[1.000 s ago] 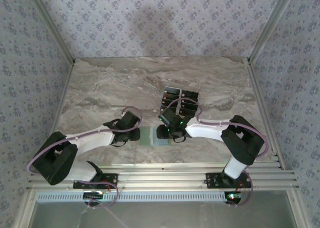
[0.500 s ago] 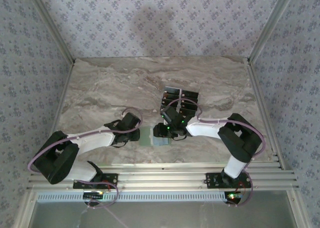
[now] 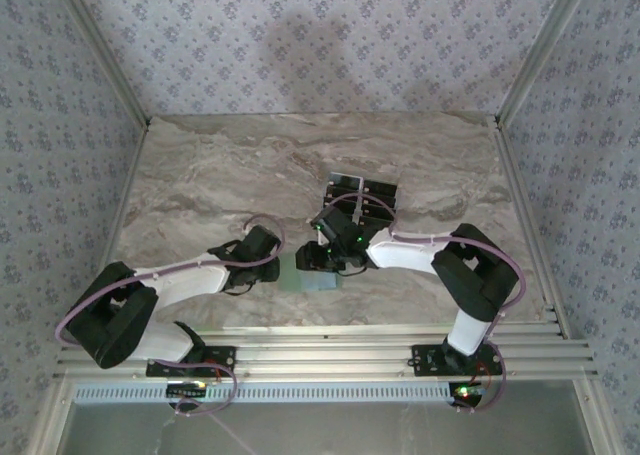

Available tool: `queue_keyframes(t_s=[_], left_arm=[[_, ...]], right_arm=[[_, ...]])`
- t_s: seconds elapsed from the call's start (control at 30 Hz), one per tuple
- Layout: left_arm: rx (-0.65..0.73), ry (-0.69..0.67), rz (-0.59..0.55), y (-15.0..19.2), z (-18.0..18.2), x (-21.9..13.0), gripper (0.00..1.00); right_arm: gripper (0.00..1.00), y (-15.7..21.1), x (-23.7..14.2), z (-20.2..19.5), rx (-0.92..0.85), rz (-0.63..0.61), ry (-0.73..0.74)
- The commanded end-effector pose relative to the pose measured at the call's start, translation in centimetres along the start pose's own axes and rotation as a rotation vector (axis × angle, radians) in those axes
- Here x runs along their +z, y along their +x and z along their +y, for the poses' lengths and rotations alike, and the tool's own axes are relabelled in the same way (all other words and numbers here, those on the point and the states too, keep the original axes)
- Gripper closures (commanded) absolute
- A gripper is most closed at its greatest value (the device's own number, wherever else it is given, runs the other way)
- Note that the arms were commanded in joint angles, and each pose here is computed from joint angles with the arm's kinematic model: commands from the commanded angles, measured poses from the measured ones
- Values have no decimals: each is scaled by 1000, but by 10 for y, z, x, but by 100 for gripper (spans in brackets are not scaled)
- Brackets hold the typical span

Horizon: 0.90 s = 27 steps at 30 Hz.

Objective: Put the credit cards into the card holder

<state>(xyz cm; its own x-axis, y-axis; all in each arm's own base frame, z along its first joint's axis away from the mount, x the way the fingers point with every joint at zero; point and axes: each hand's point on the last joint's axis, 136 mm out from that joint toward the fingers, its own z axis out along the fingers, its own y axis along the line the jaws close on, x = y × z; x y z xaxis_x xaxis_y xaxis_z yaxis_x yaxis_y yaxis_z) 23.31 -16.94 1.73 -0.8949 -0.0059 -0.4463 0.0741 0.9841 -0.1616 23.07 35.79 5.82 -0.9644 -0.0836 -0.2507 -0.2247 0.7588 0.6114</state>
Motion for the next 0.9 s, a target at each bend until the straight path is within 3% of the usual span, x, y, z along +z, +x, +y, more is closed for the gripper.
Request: queue_keyframes(t_s=[0.0,0.43,0.57,0.87], left_arm=[[-14,43,18,12,-6,9,62],[-55,-10,-44,17,19,-4,59],[-59,-13,-49,18,23,-6,59],[-61,-6,-58,13,23,-10,58]], right_arm=[[54,0,3,14,2,26,-21],[54,0,19,41,-38,72,-30],[54,-6,8,42,-71,43,8],[49,-4,-31,-23,-108,-15,264]])
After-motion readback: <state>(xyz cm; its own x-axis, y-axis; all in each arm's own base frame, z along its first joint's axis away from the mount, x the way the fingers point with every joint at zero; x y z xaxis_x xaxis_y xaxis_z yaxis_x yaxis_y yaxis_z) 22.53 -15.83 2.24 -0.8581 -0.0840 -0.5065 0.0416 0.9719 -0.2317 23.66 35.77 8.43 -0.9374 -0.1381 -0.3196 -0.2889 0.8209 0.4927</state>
